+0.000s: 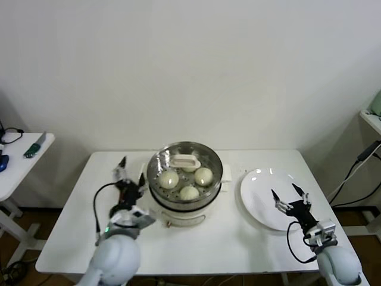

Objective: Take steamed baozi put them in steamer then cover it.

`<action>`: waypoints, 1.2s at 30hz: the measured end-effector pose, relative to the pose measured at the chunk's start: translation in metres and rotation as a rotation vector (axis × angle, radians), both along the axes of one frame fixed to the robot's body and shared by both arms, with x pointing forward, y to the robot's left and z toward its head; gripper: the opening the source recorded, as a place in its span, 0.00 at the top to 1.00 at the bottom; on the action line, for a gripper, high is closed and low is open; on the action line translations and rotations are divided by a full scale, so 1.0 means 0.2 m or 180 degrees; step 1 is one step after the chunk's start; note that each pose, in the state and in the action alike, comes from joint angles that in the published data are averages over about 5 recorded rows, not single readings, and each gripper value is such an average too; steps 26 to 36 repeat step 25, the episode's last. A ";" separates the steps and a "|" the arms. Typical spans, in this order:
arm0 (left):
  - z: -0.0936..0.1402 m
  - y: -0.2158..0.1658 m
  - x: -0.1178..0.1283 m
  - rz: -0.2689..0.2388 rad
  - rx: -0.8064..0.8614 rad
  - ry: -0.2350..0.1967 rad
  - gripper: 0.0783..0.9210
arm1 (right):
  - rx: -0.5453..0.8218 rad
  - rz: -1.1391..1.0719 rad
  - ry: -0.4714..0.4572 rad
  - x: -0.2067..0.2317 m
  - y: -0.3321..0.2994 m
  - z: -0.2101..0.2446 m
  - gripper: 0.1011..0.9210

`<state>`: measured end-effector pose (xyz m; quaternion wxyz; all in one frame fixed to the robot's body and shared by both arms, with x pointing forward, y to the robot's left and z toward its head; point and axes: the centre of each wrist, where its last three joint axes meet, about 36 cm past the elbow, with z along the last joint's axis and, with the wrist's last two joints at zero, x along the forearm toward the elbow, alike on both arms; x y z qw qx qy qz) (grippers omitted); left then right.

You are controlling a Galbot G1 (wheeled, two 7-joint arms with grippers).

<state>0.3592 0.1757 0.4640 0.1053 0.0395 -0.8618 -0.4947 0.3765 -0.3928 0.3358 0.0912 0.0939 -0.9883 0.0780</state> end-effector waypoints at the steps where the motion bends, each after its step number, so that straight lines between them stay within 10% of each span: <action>1: -0.01 0.04 -0.01 0.0089 -0.0139 0.0061 0.12 | 0.0006 0.0005 -0.0003 -0.01 0.00 0.00 0.12; 8: -0.13 0.32 -0.09 0.0484 -0.1149 0.0315 0.12 | 0.0038 0.0037 -0.0014 -0.06 0.01 -0.02 0.12; 23: -0.43 0.63 -0.23 0.0281 -0.2377 -0.0543 0.12 | 0.0123 0.0111 -0.0073 -0.14 0.04 -0.08 0.12; 36: -0.44 0.64 -0.24 0.0279 -0.2394 -0.0577 0.12 | 0.0129 0.0109 -0.0083 -0.14 0.04 -0.09 0.12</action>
